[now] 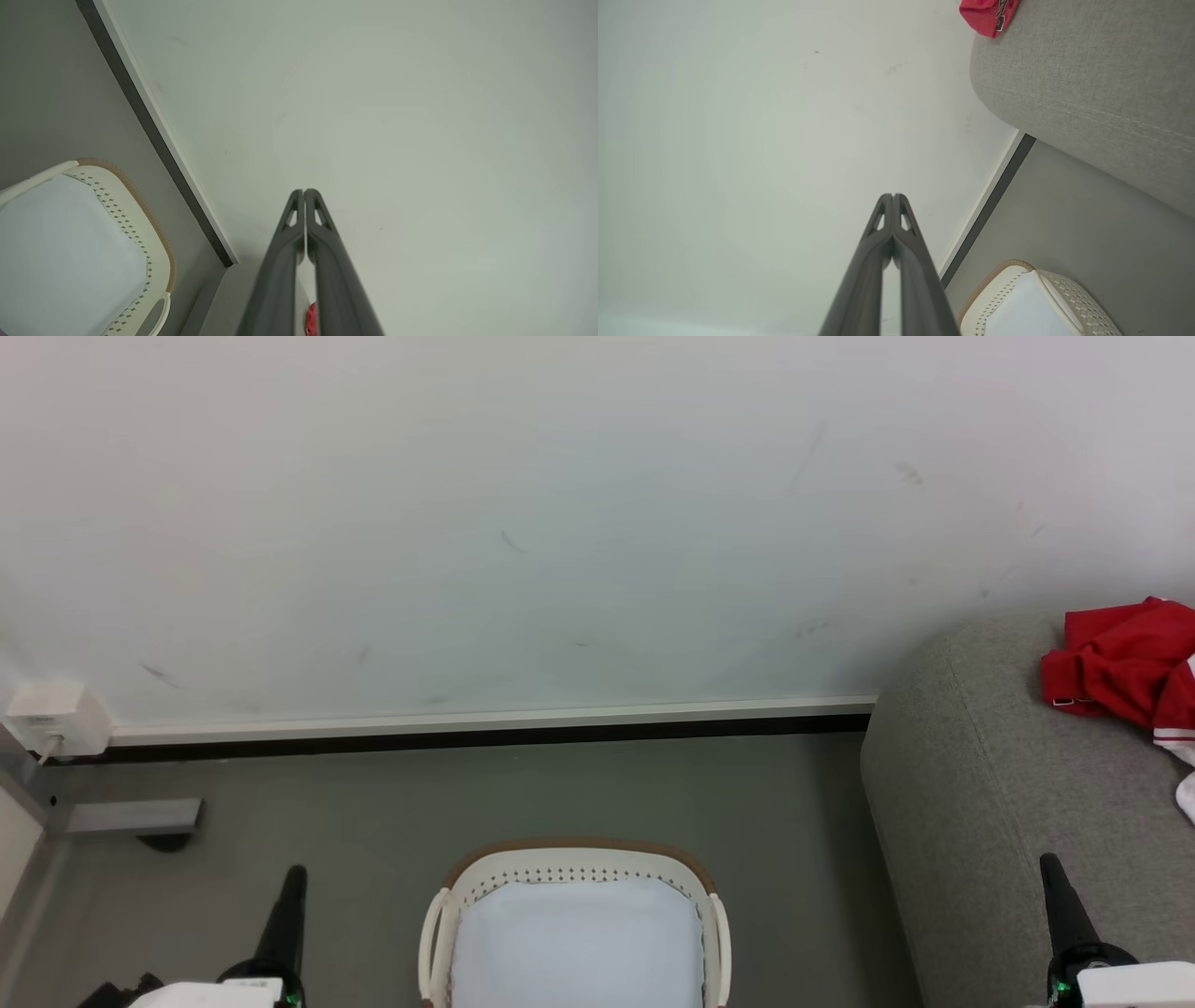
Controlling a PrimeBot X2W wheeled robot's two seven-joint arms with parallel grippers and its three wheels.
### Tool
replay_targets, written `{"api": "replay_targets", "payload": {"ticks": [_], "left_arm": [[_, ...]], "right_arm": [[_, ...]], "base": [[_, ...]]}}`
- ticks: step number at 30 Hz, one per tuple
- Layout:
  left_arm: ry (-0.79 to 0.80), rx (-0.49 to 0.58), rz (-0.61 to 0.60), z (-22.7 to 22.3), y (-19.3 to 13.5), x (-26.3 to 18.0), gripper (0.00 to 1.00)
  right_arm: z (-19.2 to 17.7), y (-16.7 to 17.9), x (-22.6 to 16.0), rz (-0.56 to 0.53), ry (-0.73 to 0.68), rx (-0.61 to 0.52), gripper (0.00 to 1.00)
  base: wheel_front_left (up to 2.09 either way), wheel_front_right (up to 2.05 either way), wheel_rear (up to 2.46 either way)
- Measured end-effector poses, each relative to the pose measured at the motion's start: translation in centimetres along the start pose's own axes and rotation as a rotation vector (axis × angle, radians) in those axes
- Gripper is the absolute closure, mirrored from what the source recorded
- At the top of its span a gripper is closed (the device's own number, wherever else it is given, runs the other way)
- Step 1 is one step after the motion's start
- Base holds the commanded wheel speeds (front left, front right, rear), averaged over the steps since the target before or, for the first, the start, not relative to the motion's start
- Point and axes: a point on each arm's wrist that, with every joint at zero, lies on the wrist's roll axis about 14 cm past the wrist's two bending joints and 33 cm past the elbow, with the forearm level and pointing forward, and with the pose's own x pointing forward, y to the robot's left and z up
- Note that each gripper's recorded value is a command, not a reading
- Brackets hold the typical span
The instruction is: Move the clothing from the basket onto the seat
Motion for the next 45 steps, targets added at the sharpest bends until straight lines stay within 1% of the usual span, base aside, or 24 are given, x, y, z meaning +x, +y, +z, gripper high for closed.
{"api": "replay_targets", "payload": {"ticks": [29,32,45], "left_arm": [[0.006,-0.199,-0.053,0.5,-1.5,0.6,1.00],[0.007,-0.209,-0.056,0.6,-1.5,0.7,1.00],[0.007,-0.209,-0.057,0.6,-1.6,0.7,1.00]], "right_arm": [[0.6,1.4,0.6,0.054,0.004,0.200,1.00],[0.7,1.5,0.7,0.059,0.001,0.215,1.00],[0.7,1.5,0.7,0.060,0.001,0.215,1.00]], "base": [[0.00,0.00,0.00],[0.00,0.00,0.00],[0.00,0.00,0.00]]}}
